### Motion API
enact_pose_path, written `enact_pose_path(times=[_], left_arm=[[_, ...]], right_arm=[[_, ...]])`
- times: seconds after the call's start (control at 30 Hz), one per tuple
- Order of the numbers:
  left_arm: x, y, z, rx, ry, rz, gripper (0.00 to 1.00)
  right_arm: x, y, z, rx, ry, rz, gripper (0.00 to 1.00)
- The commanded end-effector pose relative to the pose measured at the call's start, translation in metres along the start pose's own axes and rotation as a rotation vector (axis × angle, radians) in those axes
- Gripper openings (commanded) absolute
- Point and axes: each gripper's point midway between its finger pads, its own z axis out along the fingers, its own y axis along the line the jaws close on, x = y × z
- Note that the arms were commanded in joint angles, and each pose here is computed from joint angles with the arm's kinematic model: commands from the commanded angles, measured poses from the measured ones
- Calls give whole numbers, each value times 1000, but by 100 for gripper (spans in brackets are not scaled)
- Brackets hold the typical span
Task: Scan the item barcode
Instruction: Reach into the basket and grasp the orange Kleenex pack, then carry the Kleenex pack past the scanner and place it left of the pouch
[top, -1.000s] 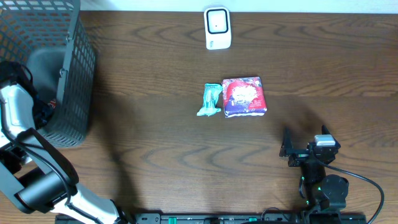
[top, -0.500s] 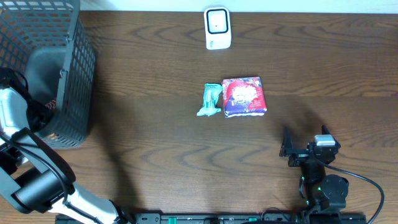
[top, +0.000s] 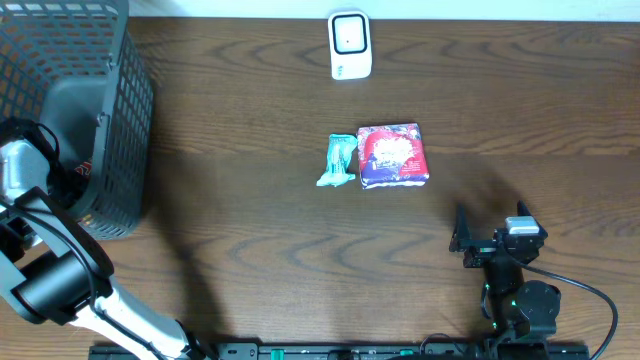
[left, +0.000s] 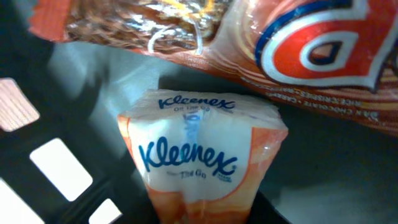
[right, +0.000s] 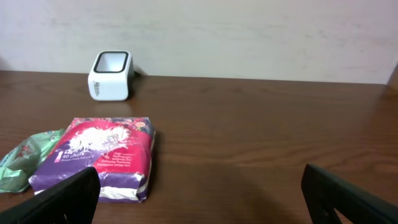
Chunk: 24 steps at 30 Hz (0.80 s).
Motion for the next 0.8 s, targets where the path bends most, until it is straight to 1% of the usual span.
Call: enact_pose_path(times=[0.0,0.13,0.23,0.3,0.37,0.4,0.43,0.6,0.67,0.77], left_arm=[[0,3,5,-10,16,0,8],[-16,3,-23,16,-54,-16,7],[-33,4,-64,62,-157,-76,7],[-43,3,-101,134,-239,-137,7],[-49,-1,-141,242,-321,-197,7],[-50,-9,-183,380,-396,-237,7],[-47,-14,-207,472,-430,-248,7],[-21,-32,-301,837,-509,-291,7],[-7,-41,-335,964,-535,-252,7],[23,-63,-379,1114,-571,-116,7]], right_arm=[[1,-2,0,9,2,15,99],[1,-2,0,9,2,15,99],[1,-2,0,9,2,14,99],[1,-2,0,9,2,14,99],[1,-2,0,9,2,14,99],[1,-2,0,10,2,14,99],[1,-2,0,9,2,14,99],[1,-2,0,9,2,15,99],[1,-2,0,9,2,14,99],[1,-2,0,9,2,14,99]])
